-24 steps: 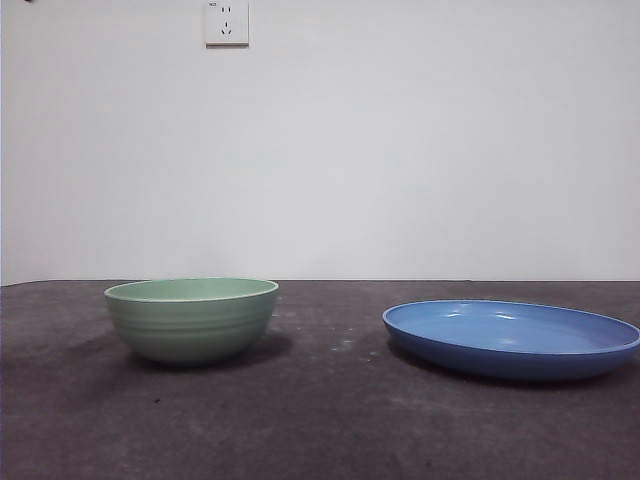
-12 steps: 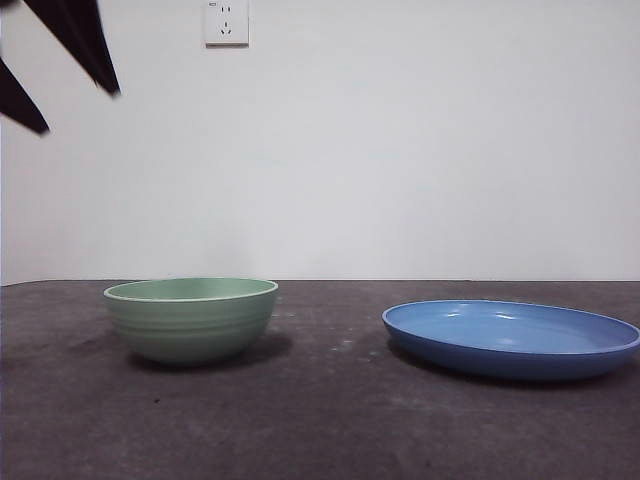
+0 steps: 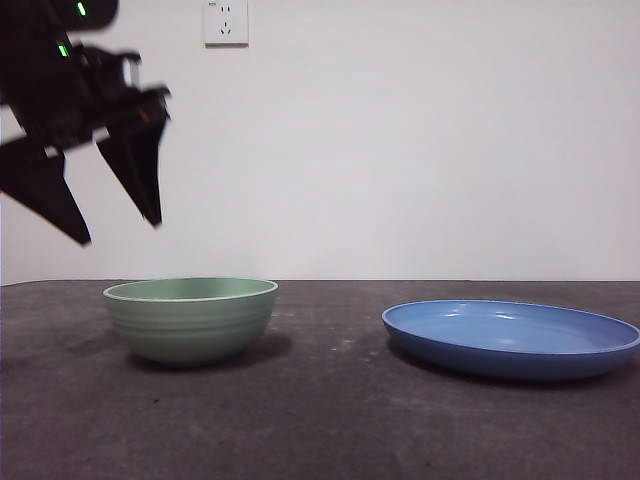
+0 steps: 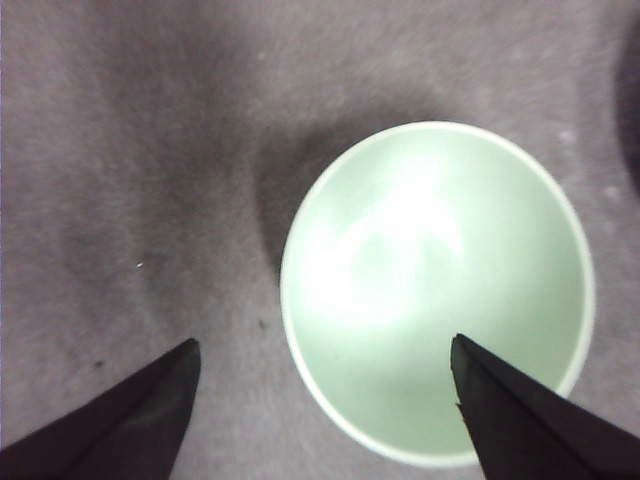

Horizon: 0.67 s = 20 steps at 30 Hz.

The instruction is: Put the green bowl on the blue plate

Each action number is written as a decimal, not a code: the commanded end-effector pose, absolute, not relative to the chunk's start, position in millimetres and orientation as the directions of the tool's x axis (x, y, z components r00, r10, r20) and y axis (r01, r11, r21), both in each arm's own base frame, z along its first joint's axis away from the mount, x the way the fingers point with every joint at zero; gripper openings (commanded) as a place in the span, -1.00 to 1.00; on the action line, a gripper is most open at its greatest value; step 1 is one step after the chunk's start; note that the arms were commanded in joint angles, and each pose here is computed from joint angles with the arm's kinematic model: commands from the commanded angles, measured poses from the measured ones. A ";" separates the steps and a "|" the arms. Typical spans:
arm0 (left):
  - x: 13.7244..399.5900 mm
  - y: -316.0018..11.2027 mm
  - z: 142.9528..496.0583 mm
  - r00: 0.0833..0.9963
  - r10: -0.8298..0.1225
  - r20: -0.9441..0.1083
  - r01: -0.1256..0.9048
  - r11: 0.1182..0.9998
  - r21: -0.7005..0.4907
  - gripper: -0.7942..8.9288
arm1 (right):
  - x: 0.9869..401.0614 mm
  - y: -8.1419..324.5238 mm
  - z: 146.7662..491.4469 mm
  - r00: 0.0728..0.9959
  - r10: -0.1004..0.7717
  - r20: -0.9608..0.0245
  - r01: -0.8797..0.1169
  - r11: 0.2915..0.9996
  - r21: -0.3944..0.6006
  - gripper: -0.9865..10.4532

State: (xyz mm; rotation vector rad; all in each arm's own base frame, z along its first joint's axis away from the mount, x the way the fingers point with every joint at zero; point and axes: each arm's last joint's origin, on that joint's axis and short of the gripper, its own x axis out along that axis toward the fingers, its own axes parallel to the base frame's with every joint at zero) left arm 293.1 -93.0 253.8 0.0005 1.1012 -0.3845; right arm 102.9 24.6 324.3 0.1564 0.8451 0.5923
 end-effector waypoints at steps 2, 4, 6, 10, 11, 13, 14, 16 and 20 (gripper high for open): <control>310.9 -99.3 237.1 0.385 -0.283 -0.878 0.300 0.939 -0.170 0.00 | 104.0 25.2 330.7 0.529 0.557 -0.640 -0.448 0.824 0.347 -0.19; 316.8 -101.0 227.8 0.377 -0.278 -0.884 0.297 0.940 -0.169 0.00 | 104.0 25.2 330.7 0.529 0.557 -0.640 -0.448 0.824 0.347 -0.19; 320.6 -102.1 220.8 0.367 -0.274 -0.889 0.295 0.941 -0.168 0.00 | 104.1 25.2 330.8 0.530 0.557 -0.640 -0.448 0.824 0.347 -0.19; 326.4 -103.9 206.8 0.339 -0.266 -0.903 0.289 0.942 -0.169 -0.02 | 104.5 25.3 331.2 0.534 0.557 -0.636 -0.450 0.824 0.344 -0.19; 327.0 -104.1 205.1 0.334 -0.264 -0.905 0.285 0.943 -0.170 -0.03 | 104.5 25.3 331.2 0.534 0.557 -0.636 -0.450 0.824 0.344 -0.19; 327.4 -104.2 203.9 0.331 -0.263 -0.906 0.282 0.944 -0.171 -0.15 | 104.5 25.3 331.2 0.534 0.557 -0.636 -0.450 0.824 0.344 -0.19; 327.4 -104.4 203.9 0.332 -0.264 -0.906 0.282 0.944 -0.171 -0.24 | 104.5 25.3 331.2 0.534 0.557 -0.636 -0.451 0.824 0.344 -0.19; 327.4 -104.2 204.0 0.332 -0.264 -0.906 0.277 0.945 -0.173 -0.41 | 104.5 25.3 331.2 0.534 0.558 -0.635 -0.451 0.824 0.344 -0.19; 327.3 -104.2 204.0 0.331 -0.264 -0.906 0.264 0.948 -0.179 -0.69 | 104.5 25.3 331.2 0.534 0.558 -0.635 -0.451 0.824 0.344 -0.19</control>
